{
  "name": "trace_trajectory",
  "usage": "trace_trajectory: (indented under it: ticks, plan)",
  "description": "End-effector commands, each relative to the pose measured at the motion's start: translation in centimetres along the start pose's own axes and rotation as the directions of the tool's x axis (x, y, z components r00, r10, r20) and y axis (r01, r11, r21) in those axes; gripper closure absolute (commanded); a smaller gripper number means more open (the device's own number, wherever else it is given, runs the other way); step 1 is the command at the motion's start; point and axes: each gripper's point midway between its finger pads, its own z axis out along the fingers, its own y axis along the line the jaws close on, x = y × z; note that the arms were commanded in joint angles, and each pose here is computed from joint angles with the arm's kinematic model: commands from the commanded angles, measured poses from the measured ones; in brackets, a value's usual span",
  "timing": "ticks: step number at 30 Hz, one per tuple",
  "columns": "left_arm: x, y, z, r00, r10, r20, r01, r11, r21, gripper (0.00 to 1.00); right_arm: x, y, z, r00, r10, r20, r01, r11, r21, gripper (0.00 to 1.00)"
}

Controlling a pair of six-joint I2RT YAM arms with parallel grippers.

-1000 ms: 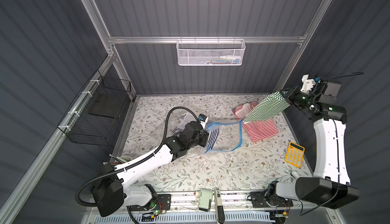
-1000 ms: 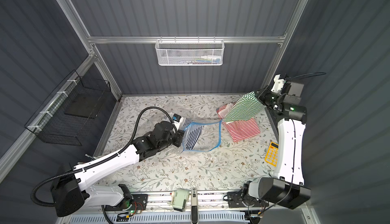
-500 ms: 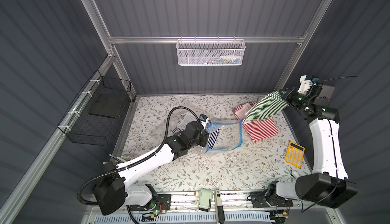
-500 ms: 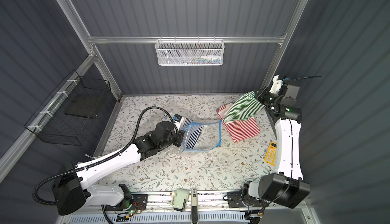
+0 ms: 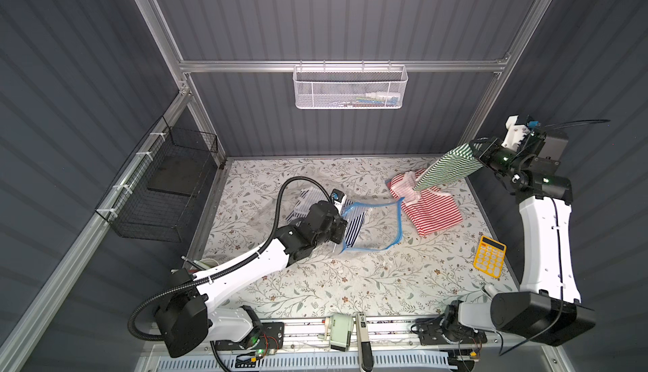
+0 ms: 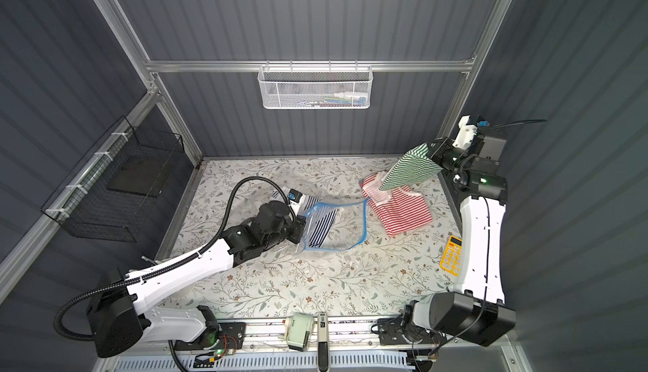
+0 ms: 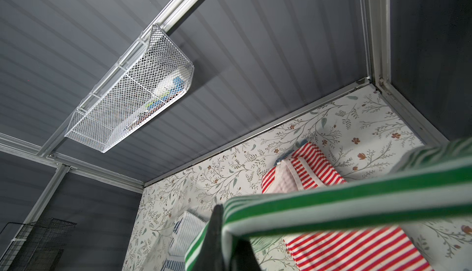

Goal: Take the tank top out of the vacuum bag
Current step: Place the tank top on the tank top.

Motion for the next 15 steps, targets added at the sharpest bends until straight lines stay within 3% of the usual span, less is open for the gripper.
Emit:
trace_trajectory:
  ticks: [1,15]
  plan:
    - [-0.5,0.0,-0.3,1.000,0.024,0.003,-0.024,1.000,-0.009,1.00,-0.8,0.4,-0.1,0.998,-0.042,0.044,0.043,0.999,-0.024,1.00]
    - [-0.4,0.3,-0.9,1.000,0.024,0.004,-0.024,1.000,-0.020,1.00,-0.3,-1.1,1.3,0.994,-0.030,0.104,0.032,0.999,-0.021,1.00]
